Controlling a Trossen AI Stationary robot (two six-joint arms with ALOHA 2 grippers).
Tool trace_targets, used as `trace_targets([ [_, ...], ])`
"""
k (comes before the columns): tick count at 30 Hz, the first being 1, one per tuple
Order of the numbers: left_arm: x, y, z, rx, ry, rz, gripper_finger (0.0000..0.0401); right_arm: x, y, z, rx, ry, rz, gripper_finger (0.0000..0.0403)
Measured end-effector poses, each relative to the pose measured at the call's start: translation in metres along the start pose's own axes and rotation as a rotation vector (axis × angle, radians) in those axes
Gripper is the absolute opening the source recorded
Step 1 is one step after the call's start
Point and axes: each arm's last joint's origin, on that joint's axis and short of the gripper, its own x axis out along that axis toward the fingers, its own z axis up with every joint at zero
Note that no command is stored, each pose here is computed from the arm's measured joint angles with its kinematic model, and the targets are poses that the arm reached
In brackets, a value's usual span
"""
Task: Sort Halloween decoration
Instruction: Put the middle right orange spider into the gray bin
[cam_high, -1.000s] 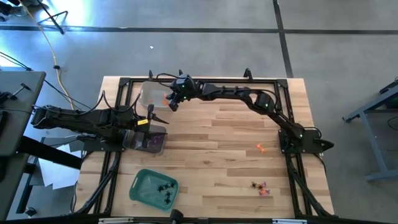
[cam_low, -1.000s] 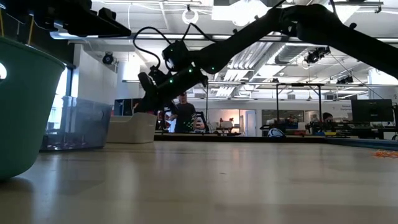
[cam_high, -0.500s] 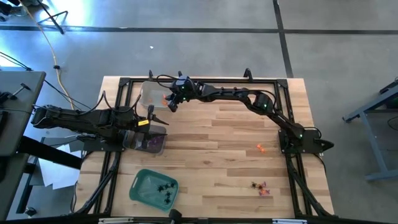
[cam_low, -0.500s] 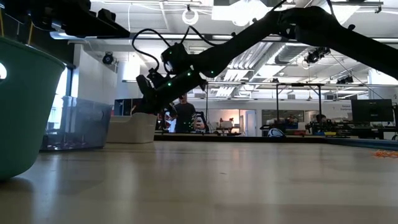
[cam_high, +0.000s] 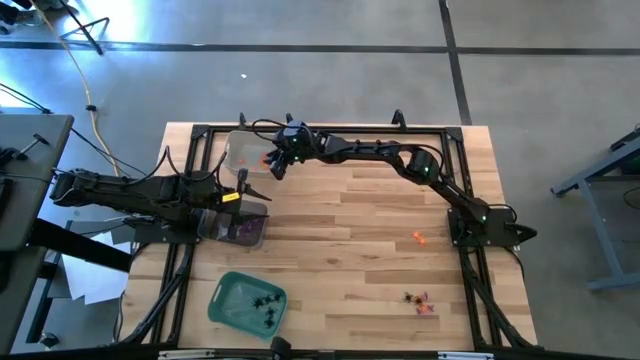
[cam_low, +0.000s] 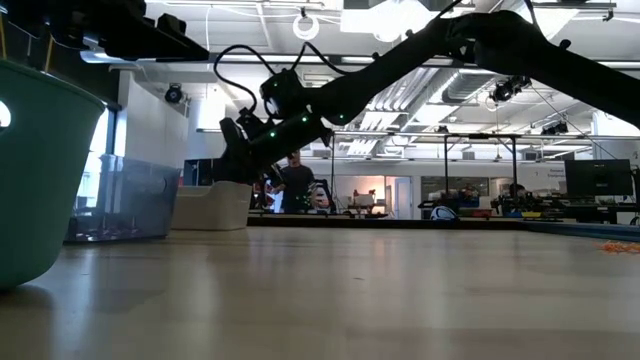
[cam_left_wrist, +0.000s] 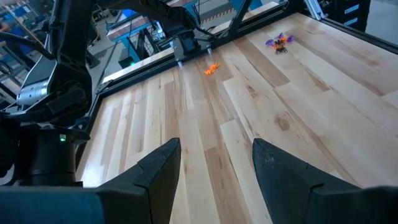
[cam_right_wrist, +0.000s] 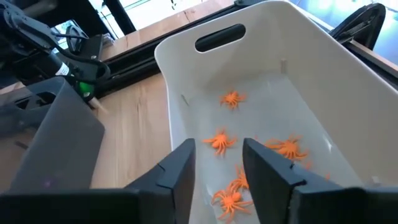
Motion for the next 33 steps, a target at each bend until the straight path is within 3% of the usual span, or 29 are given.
trace_targets([
  [8,0.0,0.0,-0.001,-0.015,0.006,-0.002,0.0186,-0.004,0.0,0.006,-0.014,-0.025,0.003,0.0144],
  [17,0.0,-0.001,-0.003,-0.034,0.022,-0.017,0.0186,-0.062,-0.002,0.051,-0.093,0.064,-0.058,0.0144],
  [21,-0.002,-0.001,-0.002,-0.038,0.019,-0.015,0.0186,-0.099,-0.001,0.059,-0.112,0.241,-0.128,0.0144],
  [27,-0.003,-0.001,-0.003,-0.042,0.024,-0.014,0.0186,-0.147,-0.002,0.043,-0.048,0.627,-0.254,0.0144],
  [33,-0.003,0.0,-0.003,-0.041,0.034,0.025,0.0186,-0.189,0.015,0.037,0.008,0.892,-0.323,0.0132],
])
